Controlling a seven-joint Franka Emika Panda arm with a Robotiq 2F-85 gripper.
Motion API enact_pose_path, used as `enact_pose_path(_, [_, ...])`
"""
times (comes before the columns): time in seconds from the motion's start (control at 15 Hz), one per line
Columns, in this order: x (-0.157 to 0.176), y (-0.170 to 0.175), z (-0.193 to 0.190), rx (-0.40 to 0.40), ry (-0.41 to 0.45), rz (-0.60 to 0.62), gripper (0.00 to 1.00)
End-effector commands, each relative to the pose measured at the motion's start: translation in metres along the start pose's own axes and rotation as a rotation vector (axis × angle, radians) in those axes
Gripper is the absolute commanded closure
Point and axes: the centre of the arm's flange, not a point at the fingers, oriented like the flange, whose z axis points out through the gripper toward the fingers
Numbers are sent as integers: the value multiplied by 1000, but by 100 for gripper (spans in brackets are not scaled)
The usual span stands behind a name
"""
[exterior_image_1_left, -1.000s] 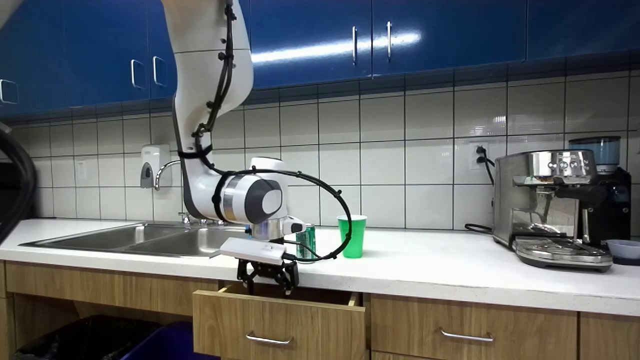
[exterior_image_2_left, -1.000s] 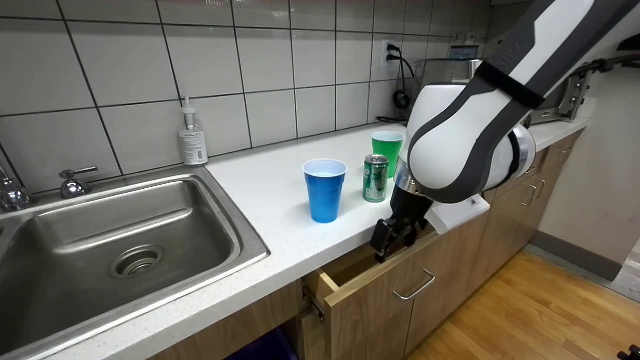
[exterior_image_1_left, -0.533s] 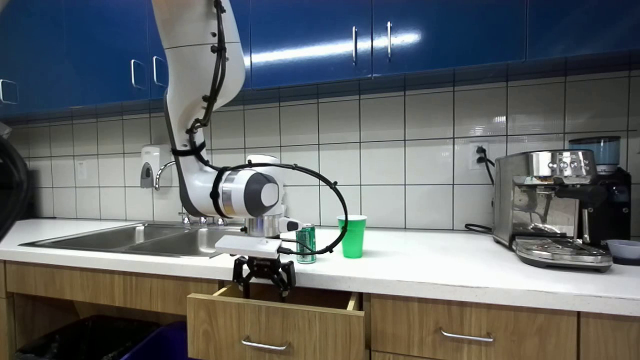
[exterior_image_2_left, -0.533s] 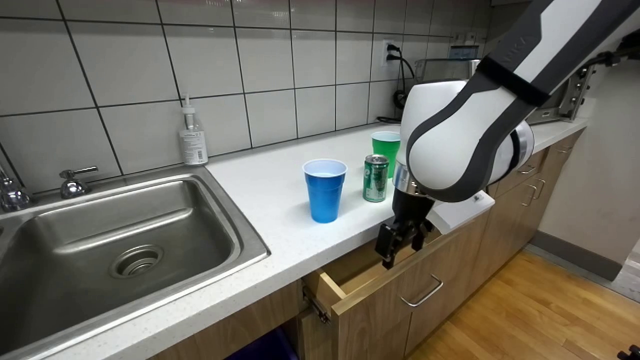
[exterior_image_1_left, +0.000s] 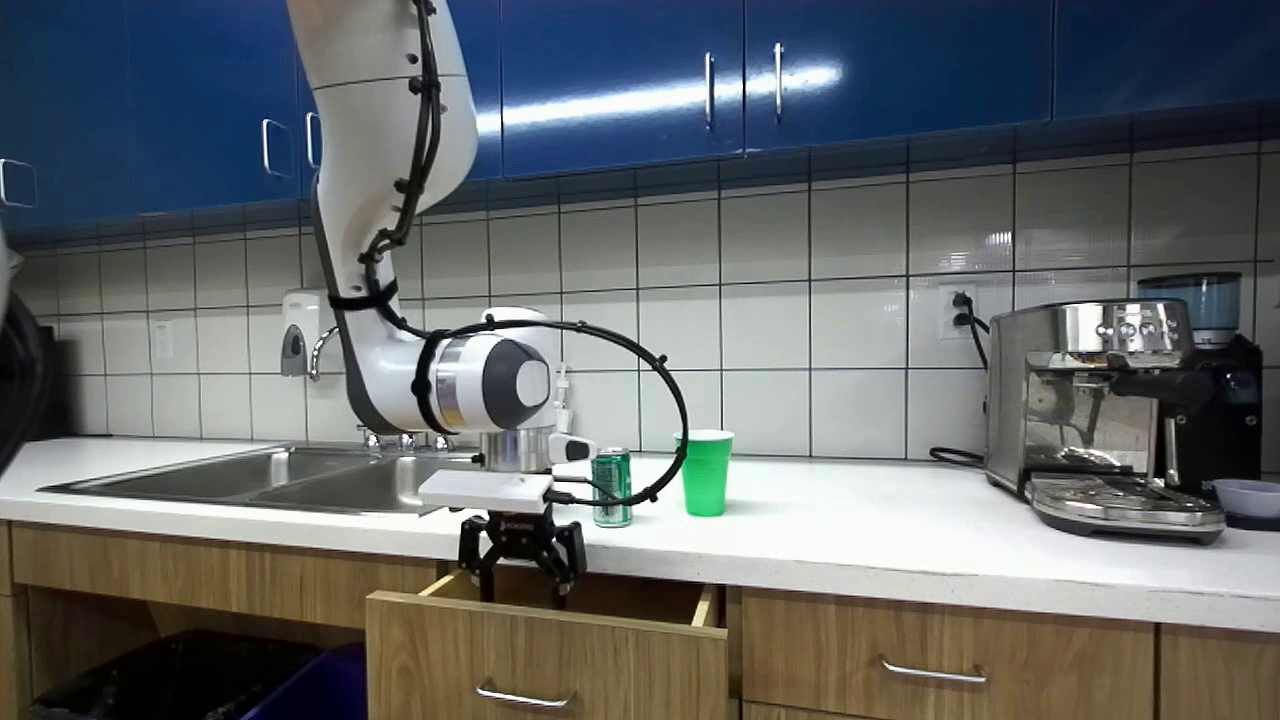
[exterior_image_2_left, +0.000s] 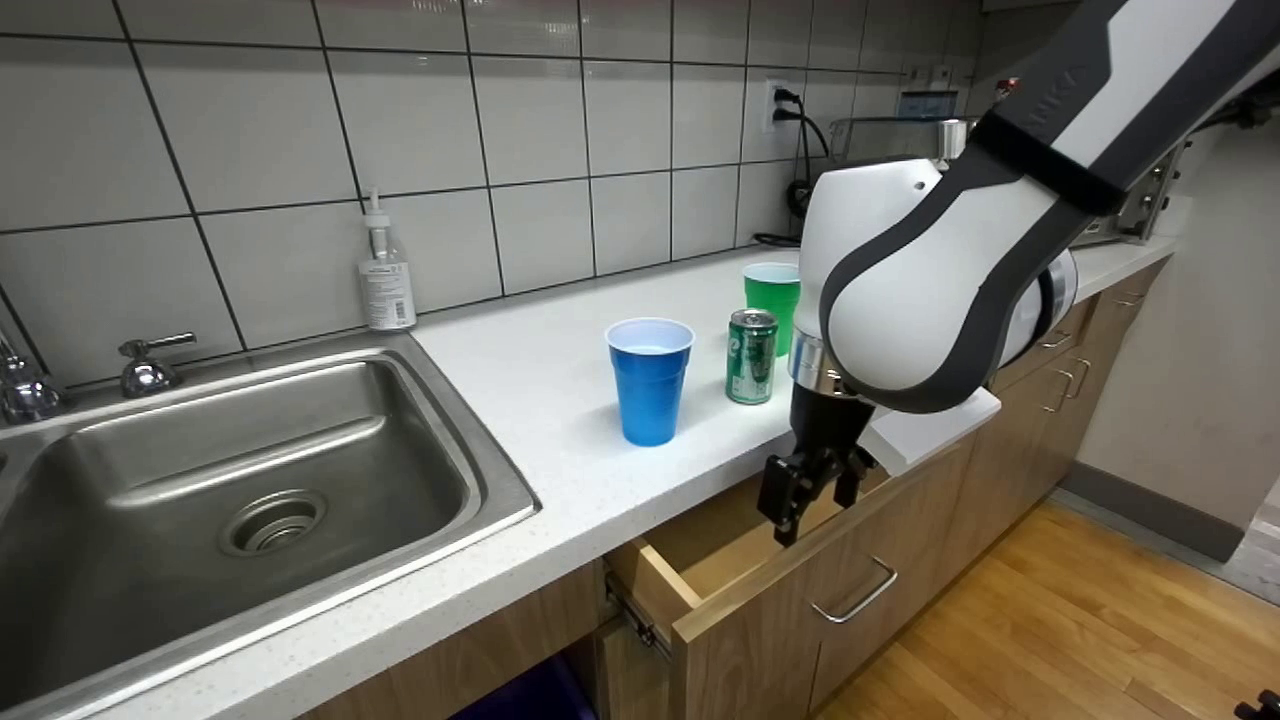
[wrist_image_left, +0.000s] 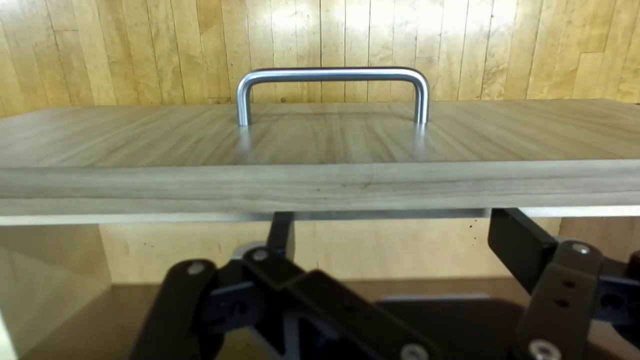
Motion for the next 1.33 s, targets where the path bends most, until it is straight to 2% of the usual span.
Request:
enact_pose_path(0.0, [-29,-2,-8,-4,-32,17,0])
enact_pose_path(1.27, [-80,-15,-3,1,-85,10,0])
